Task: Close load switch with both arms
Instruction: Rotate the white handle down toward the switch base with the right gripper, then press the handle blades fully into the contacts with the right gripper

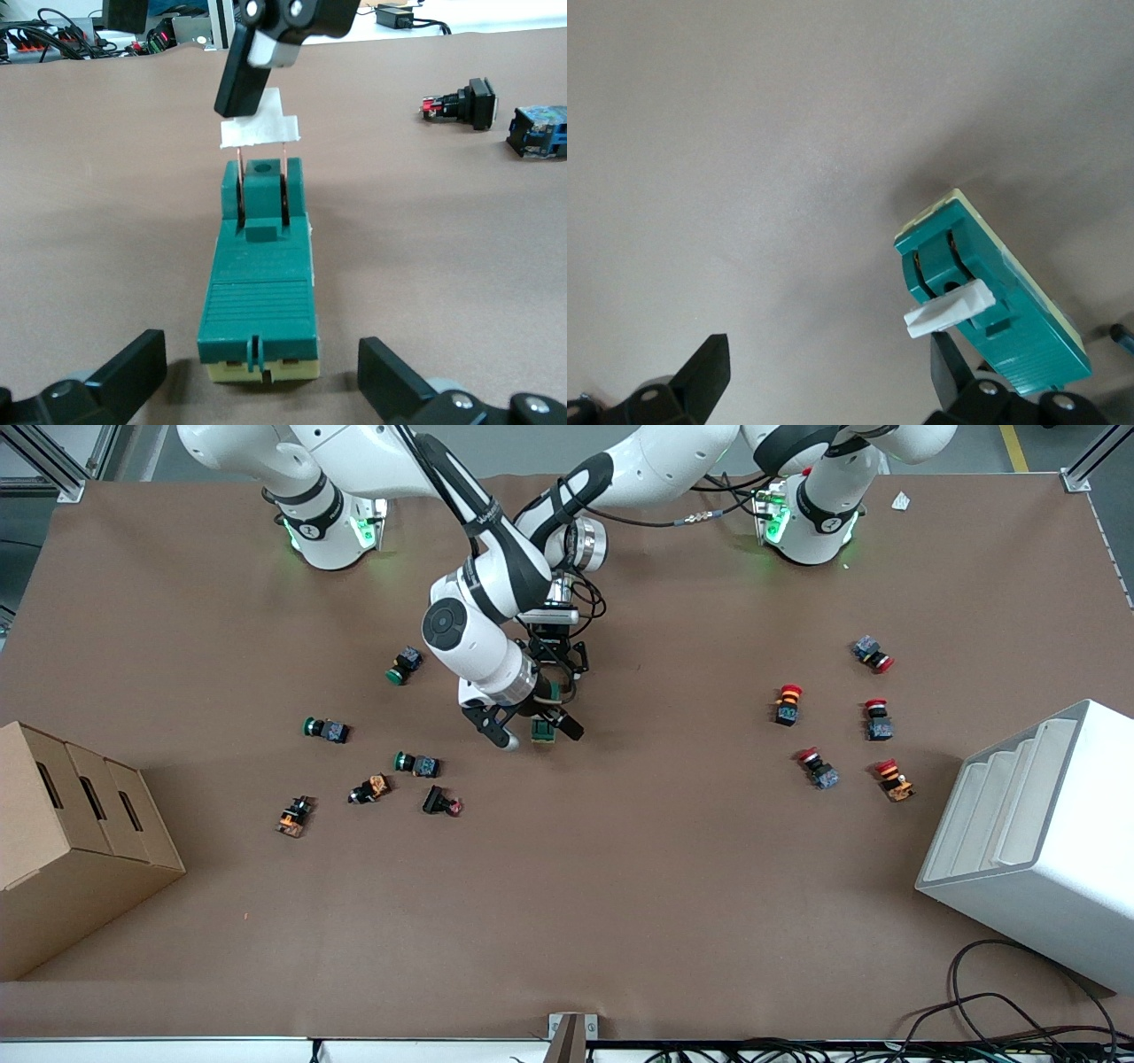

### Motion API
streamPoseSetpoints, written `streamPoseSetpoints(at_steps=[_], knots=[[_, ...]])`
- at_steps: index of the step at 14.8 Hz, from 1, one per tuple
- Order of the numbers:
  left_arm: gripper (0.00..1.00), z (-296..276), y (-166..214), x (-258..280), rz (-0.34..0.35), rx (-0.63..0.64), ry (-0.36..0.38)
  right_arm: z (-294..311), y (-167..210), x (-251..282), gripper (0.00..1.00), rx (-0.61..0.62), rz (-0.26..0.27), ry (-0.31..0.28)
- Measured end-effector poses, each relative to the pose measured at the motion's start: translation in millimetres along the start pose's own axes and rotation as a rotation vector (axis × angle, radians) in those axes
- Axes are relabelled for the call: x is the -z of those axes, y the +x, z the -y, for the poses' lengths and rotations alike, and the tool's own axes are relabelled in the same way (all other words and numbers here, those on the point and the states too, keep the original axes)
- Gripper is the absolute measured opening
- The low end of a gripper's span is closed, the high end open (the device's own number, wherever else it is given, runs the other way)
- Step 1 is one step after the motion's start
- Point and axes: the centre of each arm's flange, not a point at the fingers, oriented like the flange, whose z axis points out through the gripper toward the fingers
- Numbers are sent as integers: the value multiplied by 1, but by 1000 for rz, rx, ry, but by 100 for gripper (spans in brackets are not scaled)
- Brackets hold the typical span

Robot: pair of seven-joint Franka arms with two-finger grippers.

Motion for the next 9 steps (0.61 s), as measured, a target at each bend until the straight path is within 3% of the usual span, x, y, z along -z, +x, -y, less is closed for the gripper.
streamPoseSetpoints(at_steps=[9], knots=[[99, 0, 0, 0, 0, 0, 0, 7, 25, -7, 100, 5, -17, 13]])
